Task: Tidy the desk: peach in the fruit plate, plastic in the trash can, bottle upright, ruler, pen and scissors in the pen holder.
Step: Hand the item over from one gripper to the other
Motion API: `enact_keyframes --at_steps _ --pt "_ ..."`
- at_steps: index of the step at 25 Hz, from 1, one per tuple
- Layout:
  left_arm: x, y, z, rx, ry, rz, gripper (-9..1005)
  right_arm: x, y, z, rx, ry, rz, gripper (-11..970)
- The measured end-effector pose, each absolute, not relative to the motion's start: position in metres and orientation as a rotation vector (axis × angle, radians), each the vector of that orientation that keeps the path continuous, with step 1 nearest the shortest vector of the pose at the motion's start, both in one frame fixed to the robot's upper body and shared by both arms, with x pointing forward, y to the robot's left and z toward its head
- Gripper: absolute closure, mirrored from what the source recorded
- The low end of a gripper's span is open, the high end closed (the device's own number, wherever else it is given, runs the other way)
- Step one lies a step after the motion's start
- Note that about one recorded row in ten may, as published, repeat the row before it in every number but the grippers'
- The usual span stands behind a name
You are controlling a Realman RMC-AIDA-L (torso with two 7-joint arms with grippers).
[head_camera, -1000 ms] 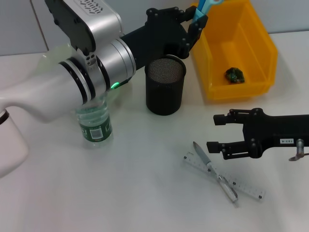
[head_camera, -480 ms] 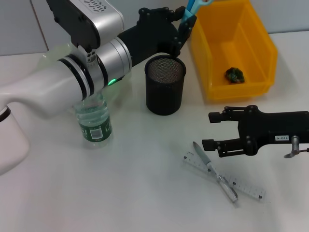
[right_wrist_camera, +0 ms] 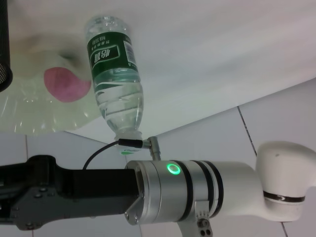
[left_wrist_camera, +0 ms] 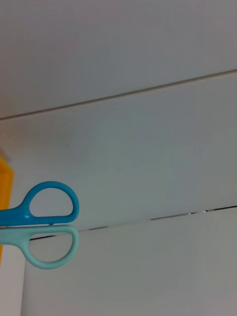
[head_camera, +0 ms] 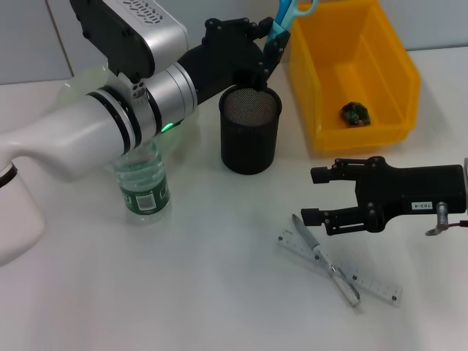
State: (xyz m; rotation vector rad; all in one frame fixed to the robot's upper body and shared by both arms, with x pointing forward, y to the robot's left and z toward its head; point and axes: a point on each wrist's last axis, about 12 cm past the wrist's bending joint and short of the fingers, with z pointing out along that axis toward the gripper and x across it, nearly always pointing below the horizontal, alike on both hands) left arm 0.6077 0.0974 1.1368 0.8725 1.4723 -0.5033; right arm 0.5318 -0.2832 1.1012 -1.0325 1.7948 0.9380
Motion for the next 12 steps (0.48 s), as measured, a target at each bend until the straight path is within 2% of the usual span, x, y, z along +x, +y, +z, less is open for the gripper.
enact_keyframes --at_steps 5,12 --pt "0.607 0.098 1.136 0.872 1.476 -0.499 762 0.532 -0.283 1.101 -1.032 1.795 0.937 155" --pt "0.591 0.1 1.148 0.843 1.413 -0.557 762 0.53 -0.288 1.101 -1.006 1.794 0.93 155"
